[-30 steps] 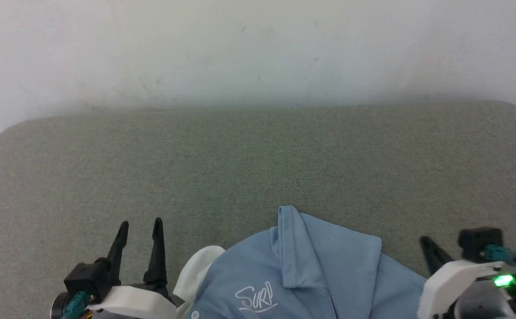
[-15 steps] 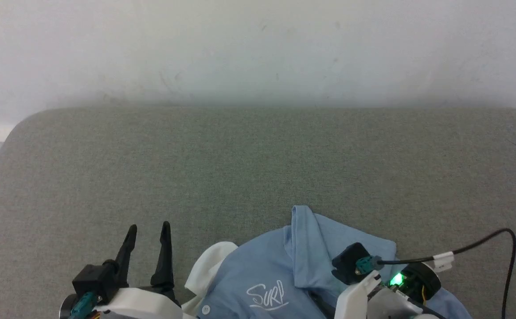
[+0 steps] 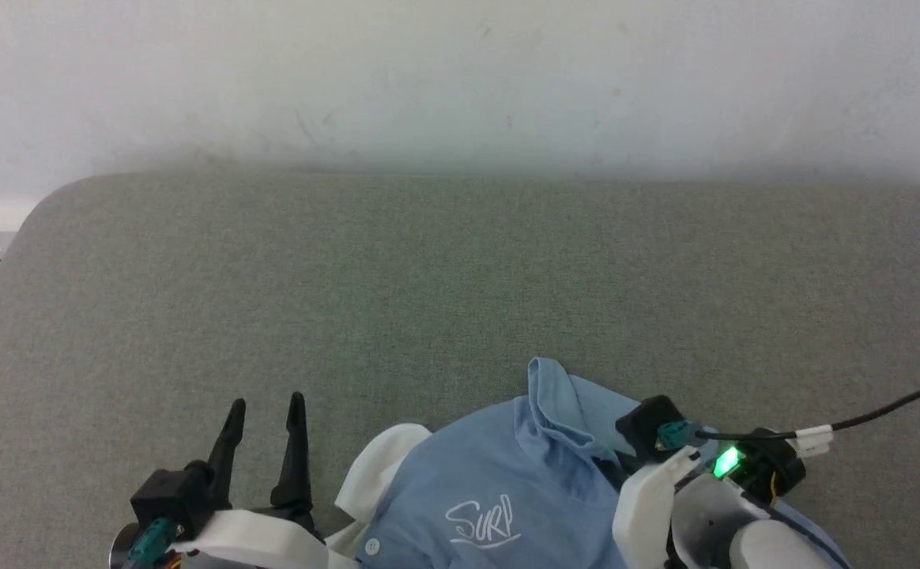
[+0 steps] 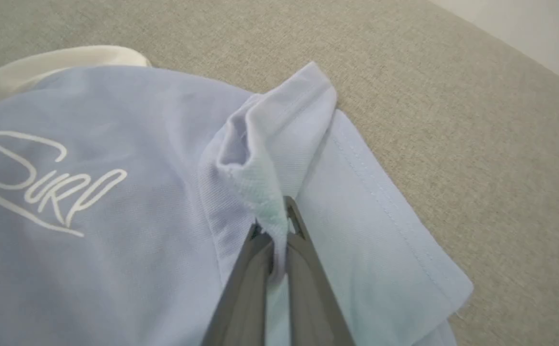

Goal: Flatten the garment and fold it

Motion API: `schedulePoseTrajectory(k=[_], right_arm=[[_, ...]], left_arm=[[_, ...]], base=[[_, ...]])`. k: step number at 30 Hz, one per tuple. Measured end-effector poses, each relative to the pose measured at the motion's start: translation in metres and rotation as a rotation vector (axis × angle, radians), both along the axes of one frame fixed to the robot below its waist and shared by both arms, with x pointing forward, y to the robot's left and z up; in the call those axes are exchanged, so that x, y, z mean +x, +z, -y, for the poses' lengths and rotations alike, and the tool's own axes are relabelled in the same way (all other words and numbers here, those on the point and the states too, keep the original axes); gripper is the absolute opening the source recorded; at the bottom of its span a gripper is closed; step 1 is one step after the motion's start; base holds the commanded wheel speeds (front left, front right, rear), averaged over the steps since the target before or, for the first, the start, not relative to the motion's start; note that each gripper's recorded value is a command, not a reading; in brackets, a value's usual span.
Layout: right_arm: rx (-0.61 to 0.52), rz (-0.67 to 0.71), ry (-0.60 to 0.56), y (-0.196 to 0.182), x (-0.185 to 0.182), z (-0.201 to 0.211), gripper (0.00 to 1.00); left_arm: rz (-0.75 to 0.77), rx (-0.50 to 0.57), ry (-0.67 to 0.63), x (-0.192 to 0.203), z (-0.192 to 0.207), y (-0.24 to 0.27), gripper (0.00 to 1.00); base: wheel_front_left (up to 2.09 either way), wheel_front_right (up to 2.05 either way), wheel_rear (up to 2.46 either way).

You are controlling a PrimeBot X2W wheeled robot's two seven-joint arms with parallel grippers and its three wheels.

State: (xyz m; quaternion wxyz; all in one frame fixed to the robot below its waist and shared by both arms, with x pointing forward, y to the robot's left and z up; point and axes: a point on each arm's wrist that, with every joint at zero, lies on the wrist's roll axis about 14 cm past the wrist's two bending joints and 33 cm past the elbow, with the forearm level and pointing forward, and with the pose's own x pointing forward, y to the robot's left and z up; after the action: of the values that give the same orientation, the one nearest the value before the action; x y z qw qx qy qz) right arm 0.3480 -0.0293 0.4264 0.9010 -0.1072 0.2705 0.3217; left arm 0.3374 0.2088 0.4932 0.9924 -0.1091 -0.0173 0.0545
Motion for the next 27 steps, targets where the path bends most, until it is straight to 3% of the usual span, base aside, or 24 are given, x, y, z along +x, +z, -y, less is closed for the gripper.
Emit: schedulePoseTrajectory(k=[5, 11, 17, 21, 23, 24, 27], right_arm=[[0.087, 0.097, -0.167, 0.030, 0.030, 0.033, 0.00], [0.141, 0.198, -0.563, 0.056, 0.058, 0.149, 0.00], [0.124, 0.147, -0.947, 0.022, 0.009, 0.258, 0.00], [0.102, 0.067, -1.107, -0.009, -0.032, 0.295, 0.00], [0.098, 0.050, -1.137, -0.018, -0.043, 0.301, 0.72], [0.100, 0.055, -1.142, -0.020, -0.044, 0.302, 1.00], [0.149, 0.149, -1.149, -0.009, -0.038, 0.302, 1.00]], left_arm=[[0.007, 0.004, -0.014, 0.003, 0.003, 0.002, 1.00], [0.013, 0.009, -0.045, 0.007, 0.011, 0.003, 1.00], [0.006, 0.007, -0.066, 0.010, 0.017, 0.000, 1.00], [-0.002, 0.007, -0.074, 0.012, 0.019, -0.002, 1.00], [-0.006, 0.007, -0.077, 0.014, 0.020, -0.003, 1.00], [-0.009, 0.007, -0.079, 0.014, 0.021, -0.004, 1.00], [-0.014, 0.007, -0.085, 0.016, 0.022, -0.006, 1.00]], base=[[0.00, 0.00, 0.00], [0.00, 0.00, 0.00], [0.00, 0.00, 0.00], [0.00, 0.00, 0.00], [0.00, 0.00, 0.00], [0.00, 0.00, 0.00], [0.00, 0.00, 0.00]])
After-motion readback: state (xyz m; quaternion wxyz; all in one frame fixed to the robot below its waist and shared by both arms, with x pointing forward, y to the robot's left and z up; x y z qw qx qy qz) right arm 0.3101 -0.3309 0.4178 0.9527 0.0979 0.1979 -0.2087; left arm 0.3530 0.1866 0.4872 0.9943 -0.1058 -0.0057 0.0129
